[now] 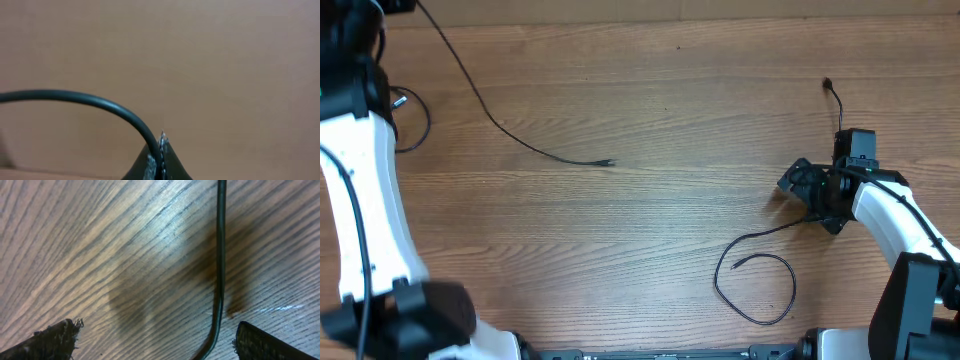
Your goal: Untangle cables
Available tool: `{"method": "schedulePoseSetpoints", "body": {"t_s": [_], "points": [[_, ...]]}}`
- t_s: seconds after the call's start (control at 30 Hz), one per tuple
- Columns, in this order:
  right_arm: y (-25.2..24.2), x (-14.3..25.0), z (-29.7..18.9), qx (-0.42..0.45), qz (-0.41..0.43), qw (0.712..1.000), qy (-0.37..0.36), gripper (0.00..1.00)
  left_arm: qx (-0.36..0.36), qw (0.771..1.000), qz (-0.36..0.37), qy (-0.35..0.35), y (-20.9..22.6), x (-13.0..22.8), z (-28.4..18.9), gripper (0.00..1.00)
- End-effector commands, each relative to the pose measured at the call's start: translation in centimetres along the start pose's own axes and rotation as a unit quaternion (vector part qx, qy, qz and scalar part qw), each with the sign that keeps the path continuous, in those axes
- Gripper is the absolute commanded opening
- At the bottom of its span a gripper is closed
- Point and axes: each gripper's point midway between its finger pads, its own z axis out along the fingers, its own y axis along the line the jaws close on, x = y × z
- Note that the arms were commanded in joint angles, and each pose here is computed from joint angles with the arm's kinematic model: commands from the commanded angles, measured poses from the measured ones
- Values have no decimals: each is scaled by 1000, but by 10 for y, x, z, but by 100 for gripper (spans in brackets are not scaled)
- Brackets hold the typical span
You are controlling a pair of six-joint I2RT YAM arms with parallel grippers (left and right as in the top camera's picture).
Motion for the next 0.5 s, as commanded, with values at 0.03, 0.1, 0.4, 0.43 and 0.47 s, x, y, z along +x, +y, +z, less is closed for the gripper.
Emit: {"method": "schedulePoseSetpoints", "body": {"t_s": [0.03,0.1,0.4,0.43,0.47], "points": [[3,-2,-2,-7,1,1000,-5,100,-42,995,87,-5,19,-12,27,4],[3,-2,-2,-7,1,1000,-5,100,-34,994,101,9,16,1,43,4],[3,-2,-2,-7,1,1000,-5,100,1,977,159,144,-27,121,98,4],[3,-2,-2,-7,1,1000,-5,100,15,974,155,165,-34,139,101,4],[3,-2,-2,-7,1,1000,-5,100,25,970,152,187,-40,157,104,4]]}}
